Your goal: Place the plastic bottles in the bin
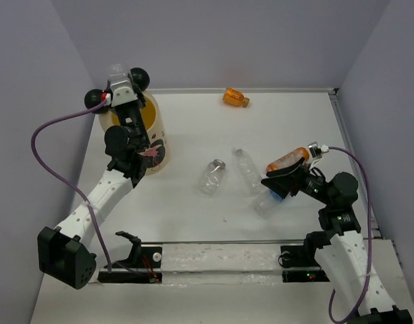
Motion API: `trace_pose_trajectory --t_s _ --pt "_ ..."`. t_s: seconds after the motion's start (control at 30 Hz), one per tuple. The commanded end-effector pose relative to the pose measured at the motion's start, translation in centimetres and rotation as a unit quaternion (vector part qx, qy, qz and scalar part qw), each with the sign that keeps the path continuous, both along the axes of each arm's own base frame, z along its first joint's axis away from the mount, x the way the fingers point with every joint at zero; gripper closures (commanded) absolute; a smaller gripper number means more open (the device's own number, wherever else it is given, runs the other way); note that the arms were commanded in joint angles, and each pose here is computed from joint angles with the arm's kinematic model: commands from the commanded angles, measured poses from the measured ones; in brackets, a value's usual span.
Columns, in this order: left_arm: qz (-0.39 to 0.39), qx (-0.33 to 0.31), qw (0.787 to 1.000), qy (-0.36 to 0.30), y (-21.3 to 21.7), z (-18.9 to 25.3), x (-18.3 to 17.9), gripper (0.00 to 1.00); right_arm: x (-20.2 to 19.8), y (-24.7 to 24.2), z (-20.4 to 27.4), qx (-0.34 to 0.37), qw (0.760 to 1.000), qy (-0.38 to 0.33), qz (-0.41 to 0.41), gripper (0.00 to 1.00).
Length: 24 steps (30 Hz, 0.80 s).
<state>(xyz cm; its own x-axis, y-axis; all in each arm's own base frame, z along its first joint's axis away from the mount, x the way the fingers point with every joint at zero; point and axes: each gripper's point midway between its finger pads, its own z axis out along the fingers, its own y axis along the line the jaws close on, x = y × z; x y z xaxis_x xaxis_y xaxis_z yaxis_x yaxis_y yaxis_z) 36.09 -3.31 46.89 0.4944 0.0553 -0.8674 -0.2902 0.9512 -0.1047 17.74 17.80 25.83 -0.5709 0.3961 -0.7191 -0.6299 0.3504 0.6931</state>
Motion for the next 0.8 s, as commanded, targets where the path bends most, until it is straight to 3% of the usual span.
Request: trace_pose_trajectory --t_s 0.0,0.23,0.33,0.37,0.57,0.77 --pt "0.001 -0.049 0.997 -0.062 0.9 0.7 -1.1 0.68 -0.5 0.4 1.0 0.006 0.999 -0.045 0.020 0.07" --pt "0.004 -0.057 0.996 -0.066 1.0 -0.8 -0.7 0.59 -0.8 0.5 1.0 0.009 0.999 -0.042 0.027 0.08" --pt "-0.001 -0.055 0.997 -0.058 0.8 -1.2 -0.4 0.41 -1.1 0.2 1.8 0.005 0.999 -0.052 0.015 0.09" --pt "-0.005 -0.060 0.996 -0.060 0.7 -0.9 -0.5 0.27 -1.1 0.1 1.5 0.000 0.999 -0.039 0.010 0.09" --pt "-0.048 -0.067 0.995 -0.052 -0.2 0.5 -0.8 0.03 0.2 -0.2 0.6 -0.025 0.999 -0.008 -0.019 0.07" --pt "-0.092 -0.065 0.993 -0.041 -0.9 2.4 -2.3 0.01 1.3 0.9 -1.1 -0.047 0.998 0.026 -0.021 0.03"
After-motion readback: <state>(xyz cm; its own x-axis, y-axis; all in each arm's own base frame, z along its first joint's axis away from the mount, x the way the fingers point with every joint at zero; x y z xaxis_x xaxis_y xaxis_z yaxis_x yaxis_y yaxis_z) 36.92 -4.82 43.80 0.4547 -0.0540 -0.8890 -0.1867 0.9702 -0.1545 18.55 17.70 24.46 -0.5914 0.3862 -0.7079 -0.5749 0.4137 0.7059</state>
